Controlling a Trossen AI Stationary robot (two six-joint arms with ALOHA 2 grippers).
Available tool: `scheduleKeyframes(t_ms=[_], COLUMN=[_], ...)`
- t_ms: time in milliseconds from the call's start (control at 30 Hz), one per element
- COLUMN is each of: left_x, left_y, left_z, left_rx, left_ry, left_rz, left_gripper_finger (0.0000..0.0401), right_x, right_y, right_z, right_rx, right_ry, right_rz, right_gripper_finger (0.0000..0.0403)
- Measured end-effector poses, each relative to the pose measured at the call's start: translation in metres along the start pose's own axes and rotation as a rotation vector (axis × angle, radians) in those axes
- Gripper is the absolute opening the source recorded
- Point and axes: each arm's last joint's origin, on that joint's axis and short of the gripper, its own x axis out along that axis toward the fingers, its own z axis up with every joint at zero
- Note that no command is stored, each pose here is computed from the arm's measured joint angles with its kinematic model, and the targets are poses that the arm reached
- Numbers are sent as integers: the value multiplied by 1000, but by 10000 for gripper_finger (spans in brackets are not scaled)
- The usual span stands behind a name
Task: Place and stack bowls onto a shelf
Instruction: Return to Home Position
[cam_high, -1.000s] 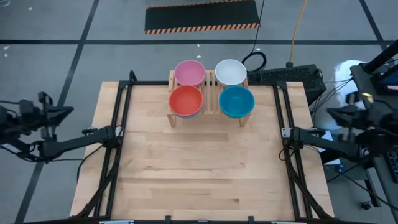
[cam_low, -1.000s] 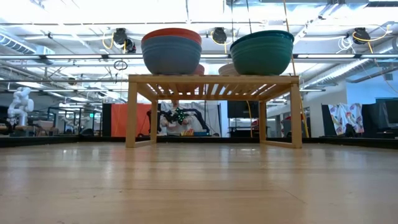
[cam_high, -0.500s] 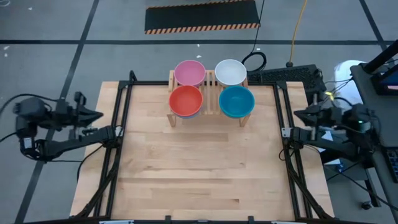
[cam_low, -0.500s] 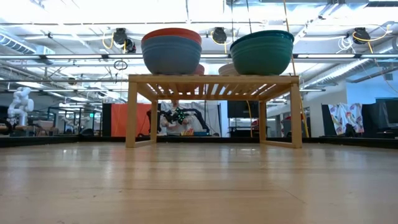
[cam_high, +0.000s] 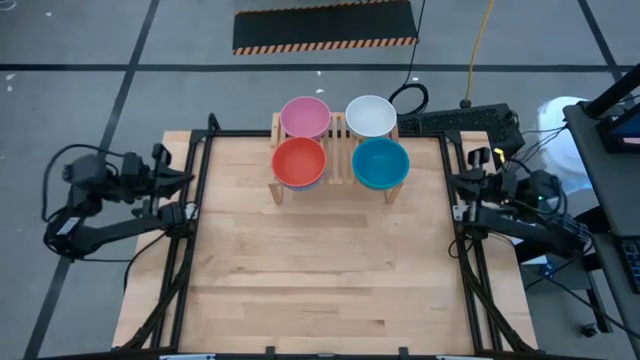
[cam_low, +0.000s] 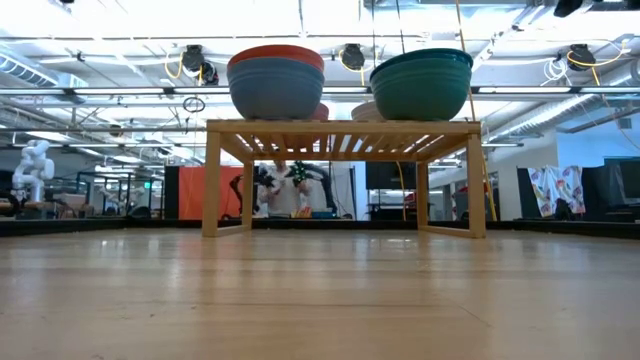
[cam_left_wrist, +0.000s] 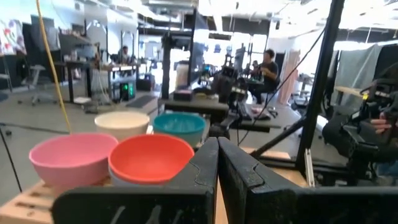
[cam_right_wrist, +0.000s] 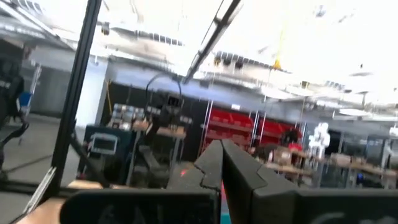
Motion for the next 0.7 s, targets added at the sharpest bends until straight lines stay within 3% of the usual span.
scheduleKeyframes(t_ms=[167, 267, 433, 700], left_x=[7, 11, 19, 36], left_y=[3, 4, 8, 13], left_z=[-11, -15, -26, -48], left_rx=[-14, -74, -97, -26], left_ry=[40, 61, 76, 55], left_rz=[5, 9, 10, -51], left_gripper_finger=[15, 15, 15, 15], right_x=[5, 6, 8, 12], right_y=[1, 1, 2, 5], right_z=[-13, -22, -42, -69], right_rx=[-48, -3, 177, 240], right_ry=[-93, -123, -84, 27], right_rz=[-17, -20, -35, -35], right_gripper_finger=[0, 0, 0, 0])
